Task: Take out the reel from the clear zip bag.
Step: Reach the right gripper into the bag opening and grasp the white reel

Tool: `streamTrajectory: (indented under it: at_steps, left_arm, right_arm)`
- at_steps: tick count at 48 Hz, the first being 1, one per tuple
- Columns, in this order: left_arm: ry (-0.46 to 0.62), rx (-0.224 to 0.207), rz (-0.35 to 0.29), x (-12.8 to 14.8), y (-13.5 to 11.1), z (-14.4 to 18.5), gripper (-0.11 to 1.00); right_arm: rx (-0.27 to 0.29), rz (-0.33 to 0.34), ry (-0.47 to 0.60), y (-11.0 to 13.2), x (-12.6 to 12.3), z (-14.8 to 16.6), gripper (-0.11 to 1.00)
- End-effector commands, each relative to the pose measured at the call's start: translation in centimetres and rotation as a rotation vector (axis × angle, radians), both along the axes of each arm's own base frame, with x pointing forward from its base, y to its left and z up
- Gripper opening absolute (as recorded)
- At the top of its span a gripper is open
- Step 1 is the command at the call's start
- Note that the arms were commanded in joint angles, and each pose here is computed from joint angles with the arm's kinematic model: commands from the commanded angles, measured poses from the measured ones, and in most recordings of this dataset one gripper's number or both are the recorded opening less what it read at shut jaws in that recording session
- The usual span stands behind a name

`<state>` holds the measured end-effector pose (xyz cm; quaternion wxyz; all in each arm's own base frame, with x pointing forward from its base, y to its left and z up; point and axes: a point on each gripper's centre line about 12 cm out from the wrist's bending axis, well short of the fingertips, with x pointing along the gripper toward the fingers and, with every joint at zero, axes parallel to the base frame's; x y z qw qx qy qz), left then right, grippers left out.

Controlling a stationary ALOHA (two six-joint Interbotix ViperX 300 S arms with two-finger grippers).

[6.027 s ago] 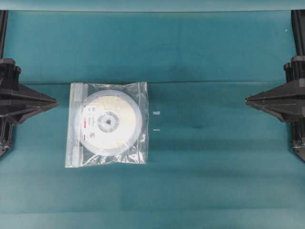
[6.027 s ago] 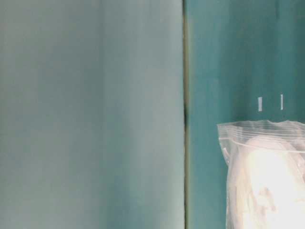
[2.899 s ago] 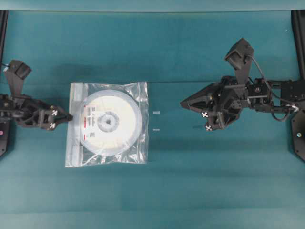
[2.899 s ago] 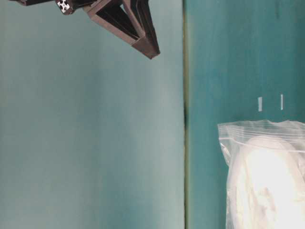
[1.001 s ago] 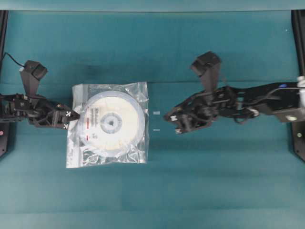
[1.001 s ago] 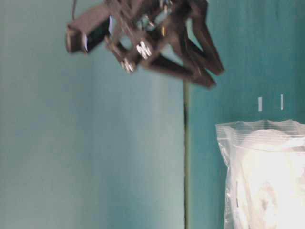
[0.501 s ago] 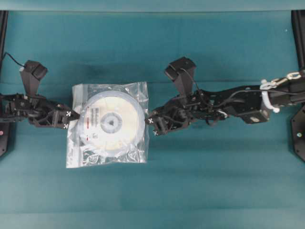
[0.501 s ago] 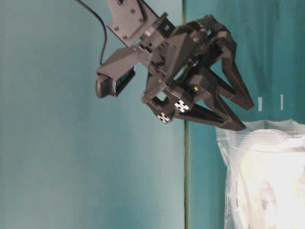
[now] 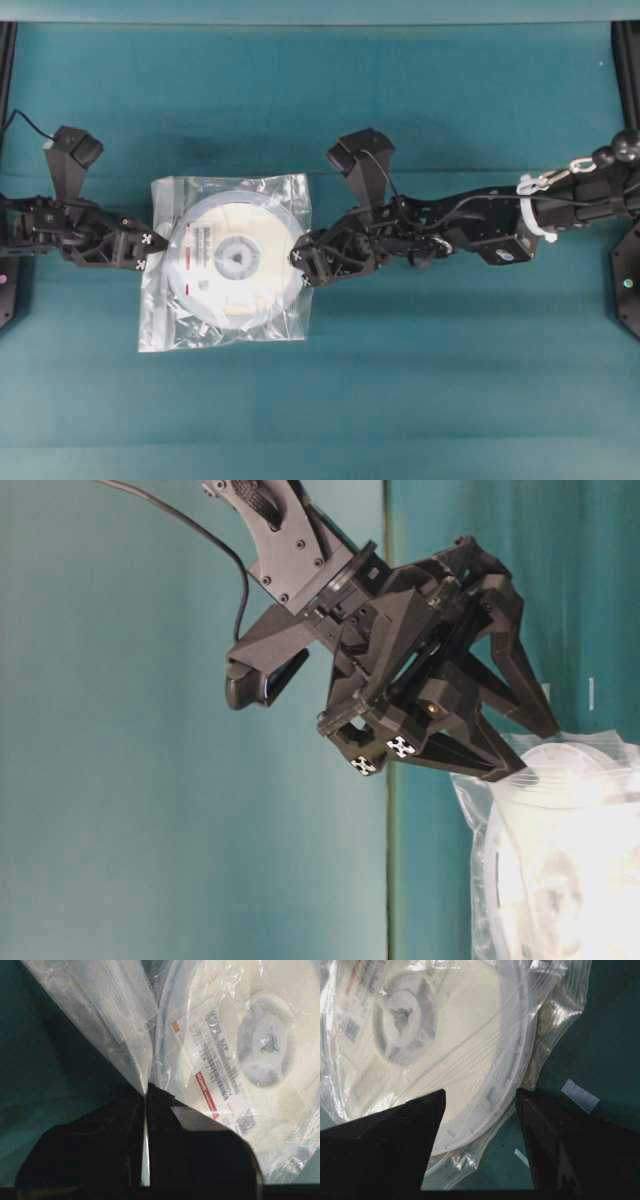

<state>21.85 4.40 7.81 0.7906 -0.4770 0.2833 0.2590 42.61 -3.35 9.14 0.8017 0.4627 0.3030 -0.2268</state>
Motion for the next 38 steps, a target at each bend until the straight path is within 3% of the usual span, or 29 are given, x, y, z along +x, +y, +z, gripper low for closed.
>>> streamTrajectory:
  at_steps: [1, 23, 38]
  left_arm:
    - [-0.010, 0.004, -0.007, 0.3, 0.0, 0.2, 0.00]
    - [0.001, 0.003, -0.008, 0.3, 0.0, 0.2, 0.00]
    - [0.000, 0.003, -0.007, 0.3, 0.0, 0.2, 0.00]
  right_arm:
    - [0.012, -0.017, -0.026, 0.1, 0.5, 0.5, 0.76]
    - [0.013, -0.036, -0.072, 0.1, 1.9, 0.9, 0.75]
    - [0.010, -0.032, -0.075, 0.3, 2.0, 0.7, 0.58]
